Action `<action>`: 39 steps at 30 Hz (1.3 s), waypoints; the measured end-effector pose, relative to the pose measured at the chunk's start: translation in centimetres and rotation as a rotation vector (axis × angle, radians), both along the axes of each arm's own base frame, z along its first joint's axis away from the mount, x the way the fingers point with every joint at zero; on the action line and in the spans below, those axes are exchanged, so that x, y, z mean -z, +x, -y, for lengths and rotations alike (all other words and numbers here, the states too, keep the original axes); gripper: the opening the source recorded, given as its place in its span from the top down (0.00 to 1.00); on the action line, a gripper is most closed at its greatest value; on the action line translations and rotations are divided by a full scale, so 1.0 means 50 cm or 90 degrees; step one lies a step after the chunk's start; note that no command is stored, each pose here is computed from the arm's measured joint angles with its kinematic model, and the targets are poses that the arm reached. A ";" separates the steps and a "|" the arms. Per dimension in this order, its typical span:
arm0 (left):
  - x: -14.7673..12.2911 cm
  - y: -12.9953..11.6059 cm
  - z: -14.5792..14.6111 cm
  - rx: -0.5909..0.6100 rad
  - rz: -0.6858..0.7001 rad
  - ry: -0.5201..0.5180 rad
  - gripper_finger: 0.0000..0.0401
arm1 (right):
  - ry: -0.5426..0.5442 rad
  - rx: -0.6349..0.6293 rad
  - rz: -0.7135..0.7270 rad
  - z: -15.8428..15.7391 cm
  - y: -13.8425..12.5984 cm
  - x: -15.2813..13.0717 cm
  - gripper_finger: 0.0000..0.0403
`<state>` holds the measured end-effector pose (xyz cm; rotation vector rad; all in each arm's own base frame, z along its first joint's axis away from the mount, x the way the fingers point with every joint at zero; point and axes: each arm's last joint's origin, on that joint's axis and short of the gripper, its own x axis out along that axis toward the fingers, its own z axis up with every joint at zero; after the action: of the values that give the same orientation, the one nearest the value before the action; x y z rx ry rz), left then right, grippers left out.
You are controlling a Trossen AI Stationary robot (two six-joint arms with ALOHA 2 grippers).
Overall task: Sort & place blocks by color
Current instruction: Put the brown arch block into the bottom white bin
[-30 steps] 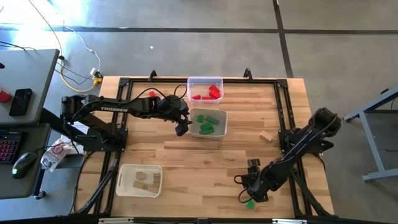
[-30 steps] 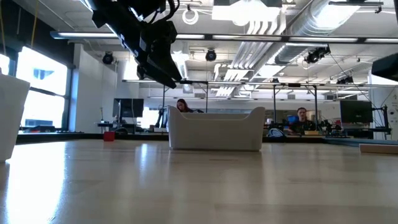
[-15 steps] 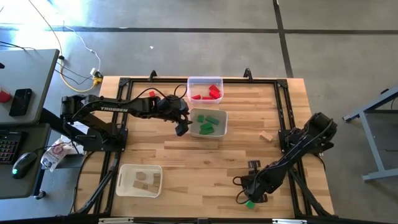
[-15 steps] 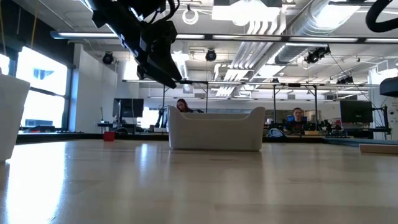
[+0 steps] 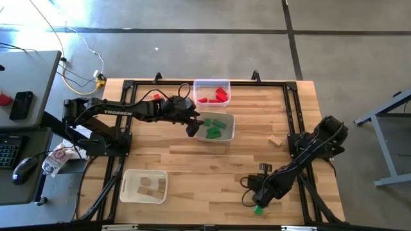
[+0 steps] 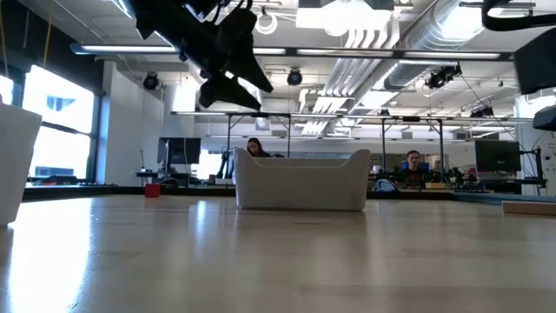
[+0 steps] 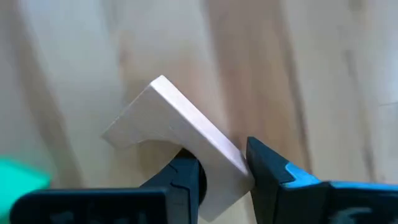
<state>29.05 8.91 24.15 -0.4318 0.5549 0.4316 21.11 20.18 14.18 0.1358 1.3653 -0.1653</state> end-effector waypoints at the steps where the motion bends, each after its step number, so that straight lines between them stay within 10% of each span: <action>1: -0.002 0.002 0.000 -0.004 0.011 -0.003 0.43 | -0.005 0.018 0.005 0.004 0.003 0.000 0.81; 15: -0.022 0.013 -0.004 -0.051 0.107 -0.053 0.43 | -0.078 0.154 0.054 0.116 0.093 -0.014 0.81; 39: -0.022 0.014 -0.001 -0.091 0.133 -0.131 0.43 | -0.453 0.091 0.180 0.270 0.231 -0.163 0.81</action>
<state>29.74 8.96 25.24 -0.7088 0.3676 0.4614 32.65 6.69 22.33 -0.3305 0.9506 -0.7112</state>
